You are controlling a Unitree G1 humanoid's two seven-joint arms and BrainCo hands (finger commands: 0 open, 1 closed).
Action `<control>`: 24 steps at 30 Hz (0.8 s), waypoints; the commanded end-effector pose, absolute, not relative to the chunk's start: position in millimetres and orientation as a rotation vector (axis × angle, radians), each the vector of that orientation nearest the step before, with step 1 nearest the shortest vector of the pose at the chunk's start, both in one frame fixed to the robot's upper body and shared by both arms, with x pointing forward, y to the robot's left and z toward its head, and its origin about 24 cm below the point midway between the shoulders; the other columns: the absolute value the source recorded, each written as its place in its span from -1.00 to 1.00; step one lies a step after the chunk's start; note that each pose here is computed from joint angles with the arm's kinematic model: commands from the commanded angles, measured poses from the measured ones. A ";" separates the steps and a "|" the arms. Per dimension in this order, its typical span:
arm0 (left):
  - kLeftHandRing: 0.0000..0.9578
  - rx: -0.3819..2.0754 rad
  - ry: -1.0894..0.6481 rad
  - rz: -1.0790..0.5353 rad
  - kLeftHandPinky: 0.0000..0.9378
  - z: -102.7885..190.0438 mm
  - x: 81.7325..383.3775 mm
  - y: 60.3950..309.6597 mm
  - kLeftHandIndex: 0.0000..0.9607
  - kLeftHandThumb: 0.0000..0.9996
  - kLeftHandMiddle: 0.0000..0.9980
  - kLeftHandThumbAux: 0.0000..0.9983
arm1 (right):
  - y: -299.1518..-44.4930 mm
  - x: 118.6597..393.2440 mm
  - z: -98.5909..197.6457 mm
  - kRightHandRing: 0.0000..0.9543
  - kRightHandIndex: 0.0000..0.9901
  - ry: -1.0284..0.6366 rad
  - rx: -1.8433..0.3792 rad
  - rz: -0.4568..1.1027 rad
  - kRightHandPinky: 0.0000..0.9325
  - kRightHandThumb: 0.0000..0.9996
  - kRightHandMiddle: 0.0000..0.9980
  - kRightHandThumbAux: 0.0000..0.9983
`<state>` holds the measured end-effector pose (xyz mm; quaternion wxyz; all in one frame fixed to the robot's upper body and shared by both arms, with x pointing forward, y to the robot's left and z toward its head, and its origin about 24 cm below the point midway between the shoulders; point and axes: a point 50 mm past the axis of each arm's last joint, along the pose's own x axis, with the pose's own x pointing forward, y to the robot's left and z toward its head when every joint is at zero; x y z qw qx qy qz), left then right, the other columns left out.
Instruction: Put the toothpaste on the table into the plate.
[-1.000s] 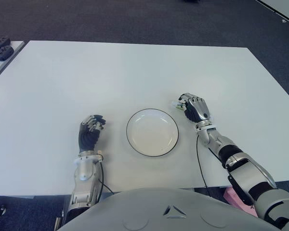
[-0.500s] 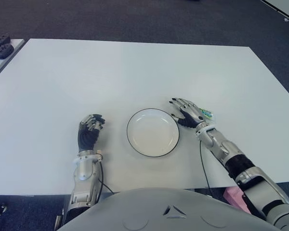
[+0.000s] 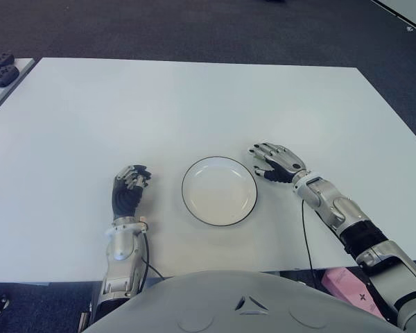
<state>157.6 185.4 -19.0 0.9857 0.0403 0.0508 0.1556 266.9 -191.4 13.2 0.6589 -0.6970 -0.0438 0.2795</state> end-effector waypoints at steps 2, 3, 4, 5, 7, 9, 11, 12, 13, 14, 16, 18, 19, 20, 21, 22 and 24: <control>0.06 0.081 0.140 0.326 0.07 -24.6 153.6 184.8 -0.11 0.41 0.02 0.44 | -196.3 260.9 6.3 -1.00 -1.00 -0.045 -1.655 0.754 -1.00 0.16 -1.00 -0.72; 0.06 0.081 0.140 0.326 0.08 -24.6 153.6 184.8 -0.11 0.41 0.02 0.44 | -197.1 260.8 5.9 -1.00 -1.00 -0.041 -1.663 0.764 -1.00 0.16 -1.00 -0.73; 0.06 0.081 0.139 0.327 0.08 -24.5 153.6 184.9 -0.11 0.41 0.02 0.44 | -198.1 260.6 5.0 -1.00 -1.00 -0.035 -1.673 0.778 -1.00 0.16 -1.00 -0.73; 0.05 0.082 0.138 0.327 0.08 -24.4 153.6 184.9 -0.11 0.41 0.02 0.44 | -198.8 260.5 4.3 -1.00 -1.00 -0.031 -1.680 0.788 -1.00 0.16 -1.00 -0.74; 0.05 0.084 0.137 0.328 0.08 -24.2 153.5 185.1 -0.11 0.41 0.02 0.44 | -200.0 260.3 3.2 -1.00 -1.00 -0.025 -1.696 0.810 -1.00 0.17 -1.00 -0.76; 0.05 0.086 0.138 0.328 0.08 -24.2 153.5 185.2 -0.11 0.41 0.02 0.44 | -200.8 260.4 2.6 -1.00 -1.00 -0.021 -1.708 0.827 -1.00 0.18 -1.00 -0.77; 0.05 0.087 0.139 0.328 0.07 -24.3 153.5 185.3 -0.11 0.41 0.02 0.44 | -201.4 260.7 2.3 -1.00 -1.00 -0.019 -1.717 0.837 -1.00 0.19 -1.00 -0.77; 0.05 0.088 0.140 0.328 0.07 -24.3 153.5 185.4 -0.11 0.41 0.02 0.44 | -201.7 260.8 2.1 -1.00 -1.00 -0.019 -1.720 0.841 -1.00 0.20 -1.00 -0.78; 0.05 0.088 0.141 0.328 0.07 -24.3 153.5 185.4 -0.11 0.41 0.02 0.44 | -201.9 261.0 1.9 -1.00 -1.00 -0.018 -1.722 0.843 -1.00 0.20 -1.00 -0.78; 0.05 0.088 0.141 0.328 0.07 -24.4 153.5 185.5 -0.11 0.41 0.02 0.44 | -203.1 261.7 1.7 -1.00 -1.00 -0.016 -1.729 0.845 -1.00 0.22 -1.00 -0.78; 0.04 0.087 0.142 0.327 0.07 -24.4 153.6 185.6 -0.11 0.41 0.01 0.44 | -205.3 263.2 1.6 -1.00 -1.00 -0.013 -1.742 0.843 -1.00 0.23 -1.00 -0.78; 0.04 0.086 0.142 0.325 0.07 -24.2 153.6 185.5 -0.11 0.41 0.01 0.44 | -207.8 265.3 1.9 -1.00 -1.00 -0.013 -1.758 0.832 -1.00 0.25 -1.00 -0.78; 0.04 0.085 0.142 0.325 0.06 -24.2 153.6 185.5 -0.11 0.41 0.01 0.44 | -208.3 265.8 2.0 -1.00 -1.00 -0.014 -1.762 0.829 -1.00 0.26 -1.00 -0.78; 0.04 0.086 0.142 0.325 0.06 -24.2 153.6 185.5 -0.11 0.41 0.00 0.44 | -209.3 266.6 2.2 -1.00 -1.00 -0.016 -1.767 0.822 -1.00 0.26 -1.00 -0.79; 0.03 0.086 0.143 0.325 0.06 -24.1 153.6 185.5 -0.11 0.40 0.00 0.44 | -209.9 267.0 2.3 -1.00 -1.00 -0.018 -1.770 0.818 -1.00 0.27 -1.00 -0.79; 0.03 0.086 0.143 0.325 0.06 -24.0 153.6 185.6 -0.11 0.40 0.00 0.44 | -210.6 267.5 2.6 -1.00 -1.00 -0.020 -1.774 0.813 -1.00 0.27 -1.00 -0.79; 0.03 0.086 0.145 0.325 0.05 -23.9 153.6 185.7 -0.11 0.40 0.00 0.44 | -212.0 268.4 3.1 -1.00 -1.00 -0.023 -1.780 0.806 -1.00 0.27 -1.00 -0.79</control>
